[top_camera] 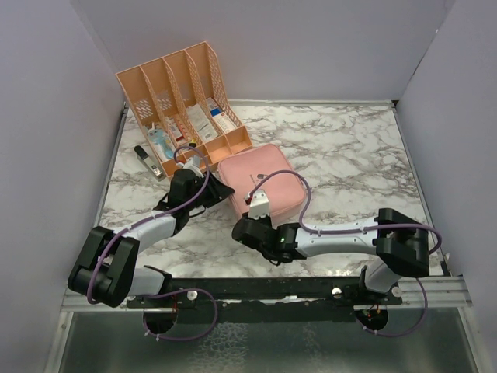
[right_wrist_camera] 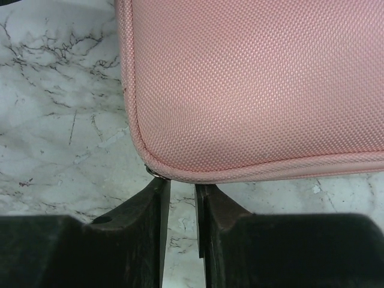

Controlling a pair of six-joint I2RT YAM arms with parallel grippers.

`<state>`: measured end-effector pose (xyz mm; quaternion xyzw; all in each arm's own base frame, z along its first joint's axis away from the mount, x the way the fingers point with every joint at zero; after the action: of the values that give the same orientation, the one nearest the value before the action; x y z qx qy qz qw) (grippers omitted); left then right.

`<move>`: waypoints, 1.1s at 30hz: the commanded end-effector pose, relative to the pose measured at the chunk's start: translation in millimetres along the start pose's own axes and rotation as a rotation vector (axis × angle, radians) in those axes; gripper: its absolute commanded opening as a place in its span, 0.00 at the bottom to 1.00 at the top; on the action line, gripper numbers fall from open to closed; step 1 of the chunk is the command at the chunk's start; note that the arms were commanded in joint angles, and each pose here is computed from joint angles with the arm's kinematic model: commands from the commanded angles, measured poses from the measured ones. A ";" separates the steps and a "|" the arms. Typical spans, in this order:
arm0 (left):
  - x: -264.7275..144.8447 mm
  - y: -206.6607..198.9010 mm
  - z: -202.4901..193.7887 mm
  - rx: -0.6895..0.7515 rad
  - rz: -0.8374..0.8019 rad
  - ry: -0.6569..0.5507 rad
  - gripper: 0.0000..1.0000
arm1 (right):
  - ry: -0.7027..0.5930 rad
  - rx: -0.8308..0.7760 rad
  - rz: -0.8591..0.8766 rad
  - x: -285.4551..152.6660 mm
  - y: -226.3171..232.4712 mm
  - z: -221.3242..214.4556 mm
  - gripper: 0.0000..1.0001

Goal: Organize the medicine kit

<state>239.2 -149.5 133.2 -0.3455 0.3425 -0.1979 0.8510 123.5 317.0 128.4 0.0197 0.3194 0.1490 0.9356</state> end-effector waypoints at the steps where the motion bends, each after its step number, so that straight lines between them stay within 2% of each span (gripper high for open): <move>1: 0.6 8.1 -6.9 -0.002 0.046 0.035 0.37 | -0.071 0.095 -0.034 -1.1 10.6 20.6 0.23; 10: -0.1 6.2 -8.7 -0.013 0.030 0.052 0.32 | 0.005 0.220 0.033 -8.2 26.0 23.7 0.24; 23: -3.5 8.4 -12.7 -0.025 0.030 0.058 0.30 | -0.031 0.206 -0.093 14.0 28.4 14.2 0.20; 28: -3.7 8.3 -12.8 -0.026 0.031 0.057 0.30 | -0.052 0.193 -0.113 14.7 26.3 16.8 0.14; 33: -2.9 7.5 -11.1 -0.023 0.031 0.051 0.29 | -0.044 0.119 -0.098 10.8 26.1 21.8 0.02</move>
<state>239.8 -149.3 134.3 -0.3514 0.3411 -0.1959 0.8496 125.8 340.2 126.0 0.0638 0.3476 0.0891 0.9312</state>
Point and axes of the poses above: each gripper's point midway between its finger pads, its own x axis out along the fingers, its own y axis along the line the jaws close on, z = x × y, the point moved 9 cm from there along -x, back along the fingers, and after that the axes turned 4 degrees about x, right-handed, at the moved point
